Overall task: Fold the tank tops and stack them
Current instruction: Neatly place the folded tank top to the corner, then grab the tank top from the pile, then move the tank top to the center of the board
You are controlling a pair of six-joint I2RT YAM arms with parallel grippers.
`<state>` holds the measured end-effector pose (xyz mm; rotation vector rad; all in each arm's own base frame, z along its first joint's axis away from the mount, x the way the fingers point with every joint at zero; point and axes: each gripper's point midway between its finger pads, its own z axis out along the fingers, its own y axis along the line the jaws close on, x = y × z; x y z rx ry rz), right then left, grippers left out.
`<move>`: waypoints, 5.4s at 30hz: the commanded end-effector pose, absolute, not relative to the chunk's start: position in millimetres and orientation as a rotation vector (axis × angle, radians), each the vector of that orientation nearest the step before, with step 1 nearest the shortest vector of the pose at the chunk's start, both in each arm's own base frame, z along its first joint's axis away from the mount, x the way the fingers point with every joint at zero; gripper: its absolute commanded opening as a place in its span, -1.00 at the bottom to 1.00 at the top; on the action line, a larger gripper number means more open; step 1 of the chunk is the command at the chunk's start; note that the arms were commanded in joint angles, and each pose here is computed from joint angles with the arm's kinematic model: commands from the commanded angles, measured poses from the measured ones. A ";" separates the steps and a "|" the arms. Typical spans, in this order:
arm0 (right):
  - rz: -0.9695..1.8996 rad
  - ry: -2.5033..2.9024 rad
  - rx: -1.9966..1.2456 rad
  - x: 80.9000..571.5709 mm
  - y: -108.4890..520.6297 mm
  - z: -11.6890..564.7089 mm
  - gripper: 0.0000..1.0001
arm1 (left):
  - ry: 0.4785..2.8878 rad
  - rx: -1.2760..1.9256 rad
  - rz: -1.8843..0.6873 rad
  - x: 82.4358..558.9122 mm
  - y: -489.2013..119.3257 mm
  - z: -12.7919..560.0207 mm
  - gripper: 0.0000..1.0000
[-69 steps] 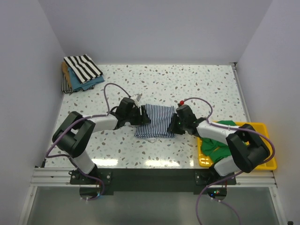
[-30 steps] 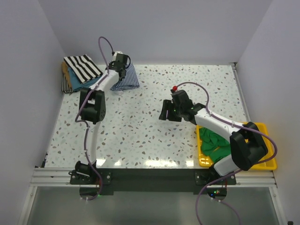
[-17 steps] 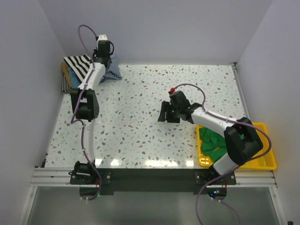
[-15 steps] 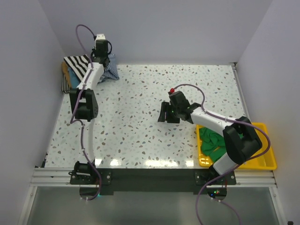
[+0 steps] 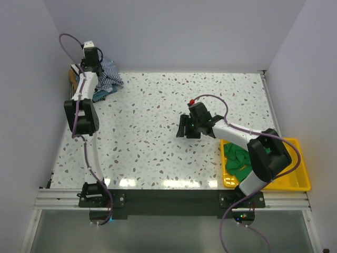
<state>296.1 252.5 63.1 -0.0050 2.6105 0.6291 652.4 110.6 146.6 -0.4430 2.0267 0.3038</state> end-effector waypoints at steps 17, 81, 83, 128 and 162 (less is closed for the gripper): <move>0.687 2.561 -0.028 302.7 261.3 72.5 0.18 | 1.755 -0.632 0.209 627.2 174.2 259.0 -1.00; 0.494 2.487 0.025 298.3 224.9 117.2 0.19 | 1.637 -0.800 -0.342 557.8 90.6 289.2 0.10; 0.410 2.433 0.084 302.3 207.4 136.9 0.20 | 1.652 -0.760 -0.381 532.0 58.0 306.1 0.10; -0.364 2.212 1.173 233.0 -38.6 102.9 -1.00 | 2.138 0.425 -0.987 191.1 -290.7 198.2 0.13; 0.297 2.280 0.175 347.7 225.7 240.5 -0.06 | 1.955 -0.157 -0.458 276.0 -150.0 271.1 0.38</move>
